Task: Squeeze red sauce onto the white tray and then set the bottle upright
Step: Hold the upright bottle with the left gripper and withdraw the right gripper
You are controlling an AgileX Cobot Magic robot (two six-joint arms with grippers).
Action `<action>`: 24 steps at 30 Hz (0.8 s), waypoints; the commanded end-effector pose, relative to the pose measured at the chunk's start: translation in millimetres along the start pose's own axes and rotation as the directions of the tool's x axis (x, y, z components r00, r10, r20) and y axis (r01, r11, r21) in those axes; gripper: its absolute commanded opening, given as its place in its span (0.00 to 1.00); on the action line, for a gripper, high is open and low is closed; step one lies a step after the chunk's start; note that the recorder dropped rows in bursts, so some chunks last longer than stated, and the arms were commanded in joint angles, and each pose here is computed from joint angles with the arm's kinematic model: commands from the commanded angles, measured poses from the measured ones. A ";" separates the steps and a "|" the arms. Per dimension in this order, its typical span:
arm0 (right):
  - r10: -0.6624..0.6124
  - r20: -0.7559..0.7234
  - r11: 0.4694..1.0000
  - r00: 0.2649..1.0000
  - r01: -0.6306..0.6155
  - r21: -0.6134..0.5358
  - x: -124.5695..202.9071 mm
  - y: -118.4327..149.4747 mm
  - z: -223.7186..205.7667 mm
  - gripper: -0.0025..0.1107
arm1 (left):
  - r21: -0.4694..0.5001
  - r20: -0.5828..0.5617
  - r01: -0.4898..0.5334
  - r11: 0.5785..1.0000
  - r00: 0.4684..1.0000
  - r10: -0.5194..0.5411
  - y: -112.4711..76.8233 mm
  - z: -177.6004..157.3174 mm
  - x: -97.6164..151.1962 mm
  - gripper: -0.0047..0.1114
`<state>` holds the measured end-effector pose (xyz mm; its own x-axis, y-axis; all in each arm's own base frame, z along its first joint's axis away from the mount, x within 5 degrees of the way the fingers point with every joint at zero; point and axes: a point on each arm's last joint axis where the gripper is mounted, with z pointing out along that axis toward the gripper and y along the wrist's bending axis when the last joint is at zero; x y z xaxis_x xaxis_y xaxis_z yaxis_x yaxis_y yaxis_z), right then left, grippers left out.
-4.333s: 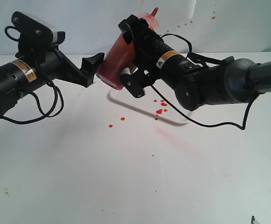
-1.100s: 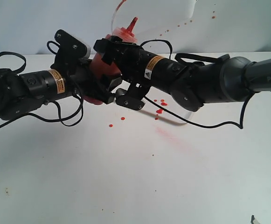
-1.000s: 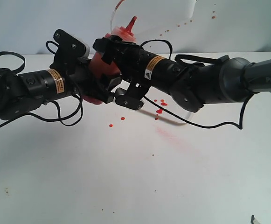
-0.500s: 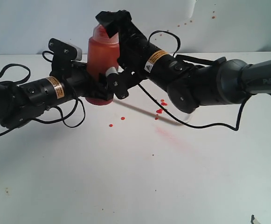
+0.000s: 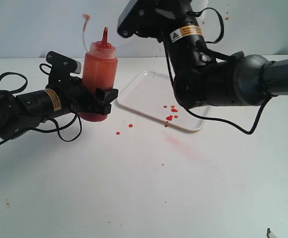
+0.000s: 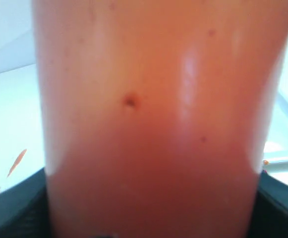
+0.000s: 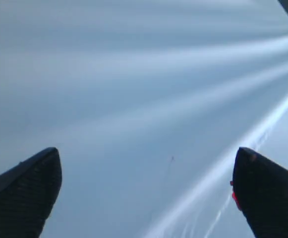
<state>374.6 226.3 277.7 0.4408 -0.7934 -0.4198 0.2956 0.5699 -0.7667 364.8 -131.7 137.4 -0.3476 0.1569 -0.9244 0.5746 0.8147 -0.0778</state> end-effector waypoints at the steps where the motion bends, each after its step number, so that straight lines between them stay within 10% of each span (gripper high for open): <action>1: 0.300 -0.206 0.950 0.931 -0.273 0.150 17.0 -18.0 -0.3 0.77 | 0.033 0.087 0.010 0.999 0.996 -0.013 -3.7 -3.3 -11.0 0.04; 6: 0.633 -0.403 0.772 0.661 -0.572 0.276 44.1 -23.9 -2.7 0.77 | 0.134 0.219 0.031 0.990 0.974 -0.061 -17.9 -17.9 -1.5 0.04; 10: 0.654 -0.555 0.679 0.515 -0.723 0.129 57.9 -7.8 -1.8 0.77 | 0.179 0.258 0.035 0.983 0.963 -0.081 -26.5 -30.2 10.9 0.04; 24: 0.456 -0.772 0.542 0.443 -0.826 -0.154 77.1 13.1 -13.9 0.77 | 0.268 0.217 -0.068 0.961 0.976 0.008 -47.9 -56.4 45.9 0.04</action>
<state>405.6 163.4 229.6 -0.2991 -0.1704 -0.9389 -0.2210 0.9695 -0.1055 285.7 -129.2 111.7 -0.2324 0.0627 -0.9706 0.7346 0.6654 -0.1329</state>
